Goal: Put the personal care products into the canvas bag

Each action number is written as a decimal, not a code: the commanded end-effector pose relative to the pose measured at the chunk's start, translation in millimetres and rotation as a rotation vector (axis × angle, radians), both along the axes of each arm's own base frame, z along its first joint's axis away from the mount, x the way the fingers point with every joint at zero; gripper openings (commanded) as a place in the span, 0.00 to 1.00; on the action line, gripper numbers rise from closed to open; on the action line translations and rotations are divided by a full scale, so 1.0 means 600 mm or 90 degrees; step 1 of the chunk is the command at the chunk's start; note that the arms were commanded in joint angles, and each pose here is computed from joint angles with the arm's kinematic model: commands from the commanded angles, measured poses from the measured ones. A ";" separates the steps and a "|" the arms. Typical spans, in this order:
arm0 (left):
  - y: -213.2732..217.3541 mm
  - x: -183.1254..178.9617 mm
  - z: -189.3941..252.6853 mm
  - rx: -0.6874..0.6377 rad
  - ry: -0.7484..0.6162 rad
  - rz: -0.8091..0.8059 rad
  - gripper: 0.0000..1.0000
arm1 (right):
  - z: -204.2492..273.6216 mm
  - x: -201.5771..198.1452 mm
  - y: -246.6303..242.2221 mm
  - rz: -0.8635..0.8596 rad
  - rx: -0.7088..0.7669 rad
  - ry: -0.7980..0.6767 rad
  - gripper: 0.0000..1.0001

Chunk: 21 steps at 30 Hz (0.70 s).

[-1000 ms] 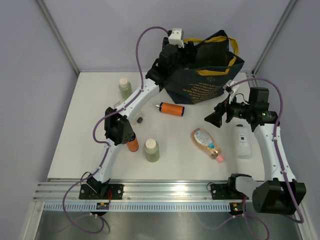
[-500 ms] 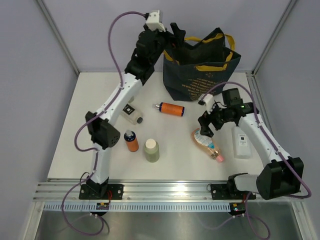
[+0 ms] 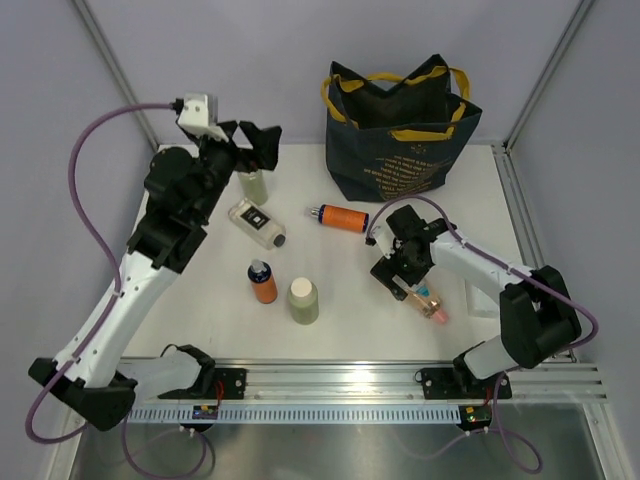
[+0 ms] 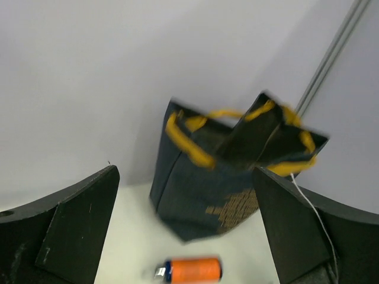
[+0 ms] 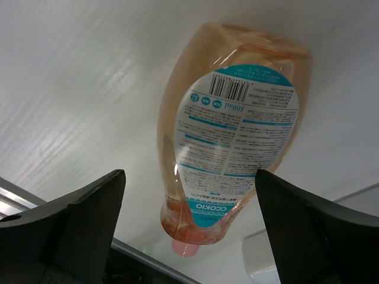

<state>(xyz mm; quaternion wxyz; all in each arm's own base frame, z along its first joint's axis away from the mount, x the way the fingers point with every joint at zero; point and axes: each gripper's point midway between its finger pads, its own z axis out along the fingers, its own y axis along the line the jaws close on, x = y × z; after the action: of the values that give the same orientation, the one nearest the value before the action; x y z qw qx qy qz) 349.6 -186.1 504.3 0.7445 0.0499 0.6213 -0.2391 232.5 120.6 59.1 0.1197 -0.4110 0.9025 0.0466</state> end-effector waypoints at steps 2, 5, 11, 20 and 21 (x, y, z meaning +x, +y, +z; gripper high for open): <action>0.069 -0.044 -0.148 0.051 0.102 0.072 0.99 | -0.043 0.022 -0.024 -0.050 -0.108 -0.033 1.00; 0.108 -0.087 -0.220 0.030 0.150 0.105 0.99 | -0.073 0.013 -0.030 -0.055 -0.134 0.003 1.00; 0.147 -0.138 -0.303 -0.045 0.212 0.140 0.99 | -0.093 0.010 -0.031 -0.033 -0.157 0.045 1.00; 0.094 -0.162 -0.293 -0.140 0.227 0.020 0.99 | -0.090 -0.012 -0.017 -0.026 -0.094 0.122 0.71; 0.078 -0.162 -0.281 -0.161 0.221 -0.012 0.99 | -0.087 -0.015 -0.008 -0.036 -0.056 0.144 0.68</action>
<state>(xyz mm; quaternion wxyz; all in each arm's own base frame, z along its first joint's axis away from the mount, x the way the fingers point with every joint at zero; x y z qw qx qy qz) 252.7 -111.4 307.1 0.6291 -0.0827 0.7362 -0.2354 244.0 99.1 13.3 0.0423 -0.3955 0.9164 -0.0456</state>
